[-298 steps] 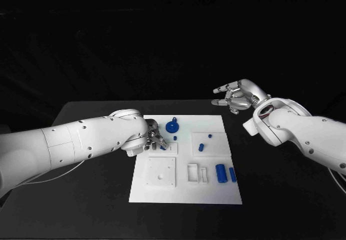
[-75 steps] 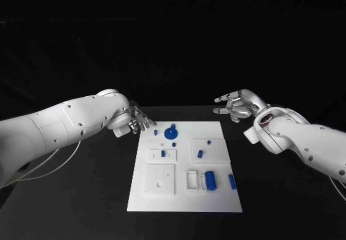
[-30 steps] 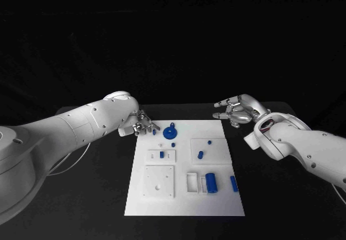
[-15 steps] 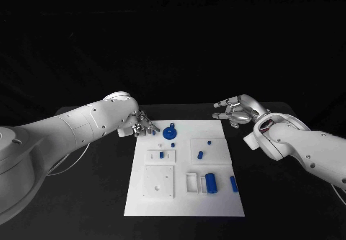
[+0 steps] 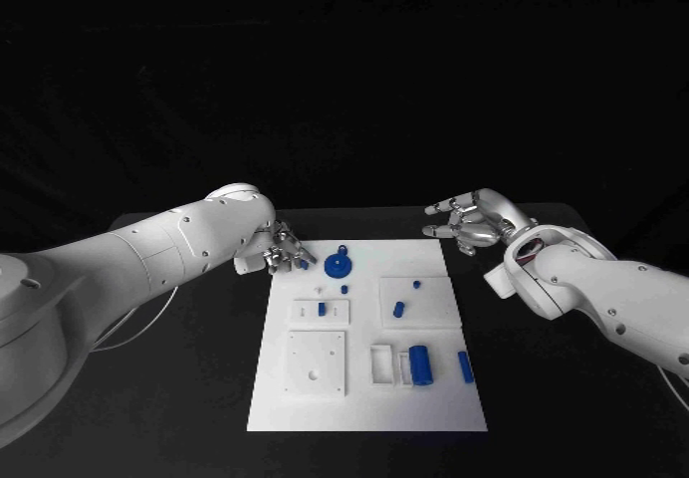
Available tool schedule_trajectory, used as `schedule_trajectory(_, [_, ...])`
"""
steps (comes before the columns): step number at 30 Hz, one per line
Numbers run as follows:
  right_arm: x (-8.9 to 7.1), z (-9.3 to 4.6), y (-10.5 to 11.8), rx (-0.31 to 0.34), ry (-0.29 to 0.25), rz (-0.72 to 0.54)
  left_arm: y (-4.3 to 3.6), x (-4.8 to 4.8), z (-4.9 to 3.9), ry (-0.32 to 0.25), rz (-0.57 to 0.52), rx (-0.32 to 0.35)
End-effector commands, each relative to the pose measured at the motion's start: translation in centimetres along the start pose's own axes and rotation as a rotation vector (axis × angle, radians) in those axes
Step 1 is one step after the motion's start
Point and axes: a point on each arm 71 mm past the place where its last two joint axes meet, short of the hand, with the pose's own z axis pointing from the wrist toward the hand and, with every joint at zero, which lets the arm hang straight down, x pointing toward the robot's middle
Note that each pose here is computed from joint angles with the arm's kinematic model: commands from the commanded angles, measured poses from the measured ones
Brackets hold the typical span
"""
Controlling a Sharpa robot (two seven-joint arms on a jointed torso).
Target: Assemble the parts on the task board
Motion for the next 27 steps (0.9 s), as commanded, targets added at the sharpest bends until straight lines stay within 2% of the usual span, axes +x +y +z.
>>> schedule_trajectory(1, [0.15,0.04,0.09,-0.010,0.013,0.002,-0.19,0.13,-0.02,0.014,-0.019,0.022])
schedule_trajectory(27, [0.22,0.16,-0.03,-0.005,0.016,0.002,-0.16,0.39,-0.16,0.042,-0.079,0.043])
